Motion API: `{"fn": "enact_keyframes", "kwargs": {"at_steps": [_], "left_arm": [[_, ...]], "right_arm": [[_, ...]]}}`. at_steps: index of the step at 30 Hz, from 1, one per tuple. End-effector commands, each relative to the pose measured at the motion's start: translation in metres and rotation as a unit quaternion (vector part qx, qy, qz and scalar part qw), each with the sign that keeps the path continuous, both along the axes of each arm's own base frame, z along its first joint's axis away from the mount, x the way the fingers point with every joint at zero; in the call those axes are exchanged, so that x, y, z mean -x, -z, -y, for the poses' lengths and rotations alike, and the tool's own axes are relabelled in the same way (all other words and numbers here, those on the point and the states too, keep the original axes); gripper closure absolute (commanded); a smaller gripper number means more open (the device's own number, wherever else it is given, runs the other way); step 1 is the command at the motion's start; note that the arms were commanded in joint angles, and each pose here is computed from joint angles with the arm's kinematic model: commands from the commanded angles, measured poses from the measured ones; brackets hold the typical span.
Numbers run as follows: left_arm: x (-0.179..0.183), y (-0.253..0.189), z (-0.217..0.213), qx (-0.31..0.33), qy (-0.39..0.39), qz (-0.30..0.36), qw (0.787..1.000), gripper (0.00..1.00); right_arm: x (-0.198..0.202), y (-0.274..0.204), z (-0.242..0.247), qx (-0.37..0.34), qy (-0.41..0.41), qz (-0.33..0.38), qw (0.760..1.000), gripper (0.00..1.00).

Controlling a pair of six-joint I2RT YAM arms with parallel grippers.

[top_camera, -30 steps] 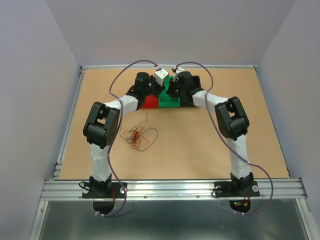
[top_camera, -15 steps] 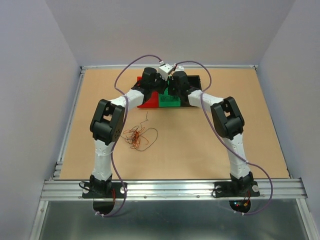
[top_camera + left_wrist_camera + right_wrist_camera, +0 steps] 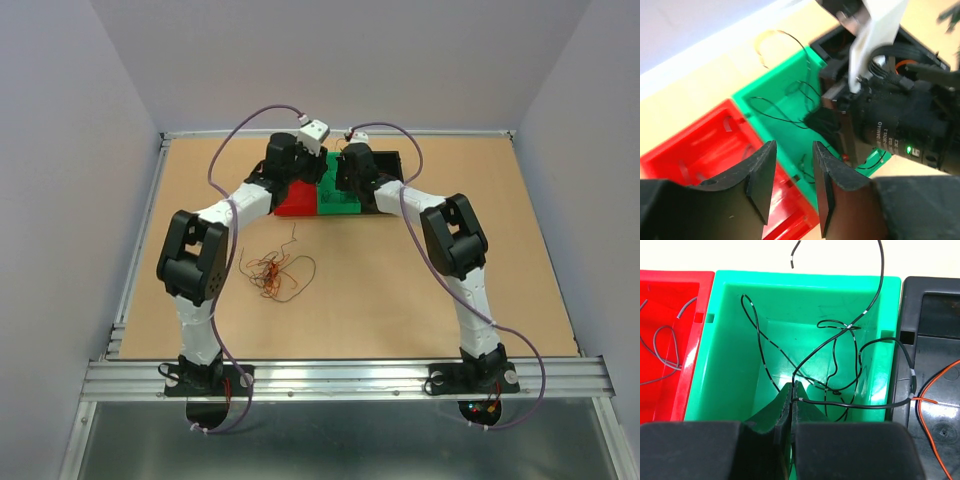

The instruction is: Untangle the cables

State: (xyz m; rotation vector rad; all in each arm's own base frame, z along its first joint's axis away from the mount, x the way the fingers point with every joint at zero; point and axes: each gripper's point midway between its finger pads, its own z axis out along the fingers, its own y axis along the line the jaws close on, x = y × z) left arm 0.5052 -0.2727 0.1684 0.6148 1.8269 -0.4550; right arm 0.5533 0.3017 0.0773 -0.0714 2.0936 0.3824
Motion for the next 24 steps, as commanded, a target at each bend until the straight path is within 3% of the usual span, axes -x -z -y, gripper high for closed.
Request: {"fn": "enact_keyframes", "kwargs": {"at_steps": [1, 14, 15, 16, 17, 24], "left_arm": [[-0.006, -0.080, -0.031, 0.059, -0.026, 0.086, 0.994, 0.46], [0.001, -0.097, -0.061, 0.074, -0.039, 0.129, 0.988, 0.38], [0.002, -0.099, -0.061, 0.072, -0.035, 0.133, 0.988, 0.37], [0.002, -0.100, -0.064, 0.069, -0.043, 0.138, 0.987, 0.26], [0.002, -0.096, -0.067, 0.067, -0.050, 0.138, 0.987, 0.22], [0.001, -0.116, -0.096, 0.068, -0.120, 0.170, 0.976, 0.20]], "right_arm": [[0.009, 0.031, -0.007, 0.005, -0.004, -0.042, 0.999, 1.00], [0.012, 0.028, -0.015, 0.075, 0.011, -0.042, 0.996, 0.99], [0.013, 0.051, -0.014, 0.088, 0.008, -0.062, 0.994, 0.99], [0.012, 0.055, -0.015, 0.092, 0.004, -0.068, 0.993, 0.99], [0.011, 0.062, -0.016, 0.098, 0.001, -0.075, 0.992, 1.00], [0.022, 0.088, -0.009, 0.123, 0.002, -0.121, 0.985, 0.99]]}}
